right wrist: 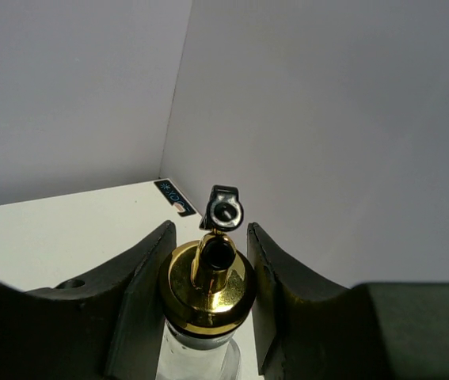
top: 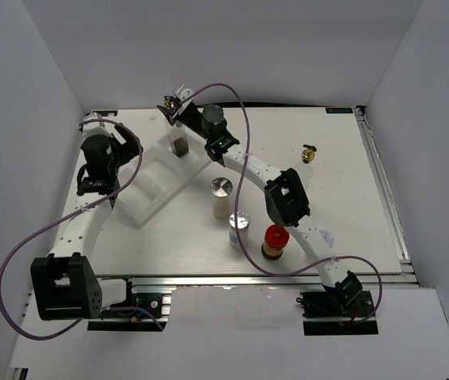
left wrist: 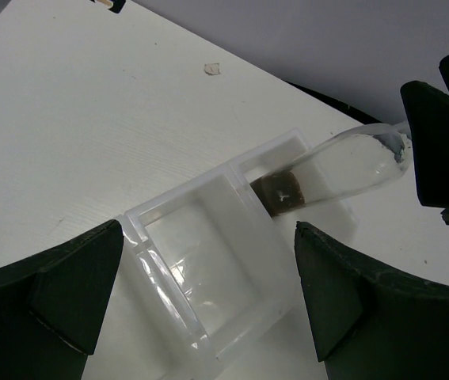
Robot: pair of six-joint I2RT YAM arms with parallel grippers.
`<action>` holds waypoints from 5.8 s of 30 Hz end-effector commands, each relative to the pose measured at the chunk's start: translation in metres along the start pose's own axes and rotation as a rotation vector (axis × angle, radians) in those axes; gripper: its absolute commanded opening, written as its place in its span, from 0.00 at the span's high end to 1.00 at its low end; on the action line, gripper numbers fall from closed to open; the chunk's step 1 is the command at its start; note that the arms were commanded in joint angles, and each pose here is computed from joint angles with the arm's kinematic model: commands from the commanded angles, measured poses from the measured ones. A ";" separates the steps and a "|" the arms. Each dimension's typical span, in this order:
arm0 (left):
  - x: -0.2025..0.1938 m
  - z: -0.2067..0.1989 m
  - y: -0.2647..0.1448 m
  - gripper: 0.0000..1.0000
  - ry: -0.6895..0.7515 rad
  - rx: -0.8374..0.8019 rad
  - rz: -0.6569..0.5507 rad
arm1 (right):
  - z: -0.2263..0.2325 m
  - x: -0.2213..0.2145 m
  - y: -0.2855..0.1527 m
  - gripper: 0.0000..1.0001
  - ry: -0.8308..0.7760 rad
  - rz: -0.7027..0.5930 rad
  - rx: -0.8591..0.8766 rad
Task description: Organize the condiment bottles
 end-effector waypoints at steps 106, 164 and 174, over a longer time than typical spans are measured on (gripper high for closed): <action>-0.015 -0.049 -0.056 0.02 0.093 -0.045 0.038 | -0.035 0.181 -0.325 1.00 0.133 0.360 -0.740; -0.016 -0.012 -0.046 0.02 0.056 0.172 0.028 | 0.008 0.129 -0.018 1.00 0.075 -0.055 -0.198; -0.019 -0.011 -0.045 0.02 0.057 0.174 0.038 | 0.011 0.097 -0.032 1.00 0.104 0.017 -0.242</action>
Point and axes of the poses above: each gripper's point midway between its finger pads, its own y axis out along the fingers, its own z axis along the line the jaws close on, x = y × z, the point moved 10 cm from there along -y, back along the fingers, and after that the axes turned 10 degrees about y, right-handed, at the moved point
